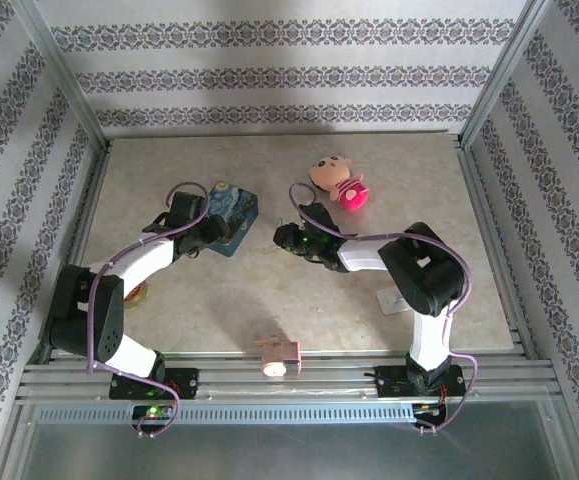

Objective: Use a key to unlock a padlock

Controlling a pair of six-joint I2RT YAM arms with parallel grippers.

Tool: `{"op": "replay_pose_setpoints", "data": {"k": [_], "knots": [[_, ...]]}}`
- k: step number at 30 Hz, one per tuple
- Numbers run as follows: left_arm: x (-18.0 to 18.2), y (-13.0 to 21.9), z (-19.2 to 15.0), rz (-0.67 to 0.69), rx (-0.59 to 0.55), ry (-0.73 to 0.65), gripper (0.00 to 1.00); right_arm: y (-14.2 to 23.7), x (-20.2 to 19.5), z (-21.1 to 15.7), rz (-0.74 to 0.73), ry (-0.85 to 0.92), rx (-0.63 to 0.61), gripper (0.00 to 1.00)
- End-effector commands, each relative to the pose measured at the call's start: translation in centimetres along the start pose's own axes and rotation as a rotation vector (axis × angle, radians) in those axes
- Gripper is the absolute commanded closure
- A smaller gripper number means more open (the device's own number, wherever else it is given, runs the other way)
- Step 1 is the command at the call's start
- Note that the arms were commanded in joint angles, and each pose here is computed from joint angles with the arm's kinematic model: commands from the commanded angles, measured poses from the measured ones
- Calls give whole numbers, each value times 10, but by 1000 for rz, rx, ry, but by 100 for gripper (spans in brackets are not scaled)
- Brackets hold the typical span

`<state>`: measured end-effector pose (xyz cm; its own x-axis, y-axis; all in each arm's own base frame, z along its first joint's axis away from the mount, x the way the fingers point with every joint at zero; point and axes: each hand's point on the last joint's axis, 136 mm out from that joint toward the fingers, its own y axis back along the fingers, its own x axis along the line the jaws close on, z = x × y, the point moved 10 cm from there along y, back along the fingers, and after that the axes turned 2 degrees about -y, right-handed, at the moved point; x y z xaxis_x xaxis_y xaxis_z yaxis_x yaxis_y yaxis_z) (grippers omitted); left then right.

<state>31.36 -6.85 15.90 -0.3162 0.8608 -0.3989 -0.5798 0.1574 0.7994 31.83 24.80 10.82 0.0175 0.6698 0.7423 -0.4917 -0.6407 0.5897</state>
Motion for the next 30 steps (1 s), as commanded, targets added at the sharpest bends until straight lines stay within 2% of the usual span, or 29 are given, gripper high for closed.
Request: {"op": "replay_pose_setpoints", "data": {"k": [1,15,22,30], "knots": [[15,-1,-6,58,32,7,28,19,0,-4,-45,65,-35,100],[8,24,1,-6,-16,6,0,104,-8,-15,-388,338,73,100],[9,31,1,-12,-31,7,1,115,-13,-5,-498,404,174,100],[15,38,-1,3,-47,19,1,91,-18,9,-581,468,269,100]]}}
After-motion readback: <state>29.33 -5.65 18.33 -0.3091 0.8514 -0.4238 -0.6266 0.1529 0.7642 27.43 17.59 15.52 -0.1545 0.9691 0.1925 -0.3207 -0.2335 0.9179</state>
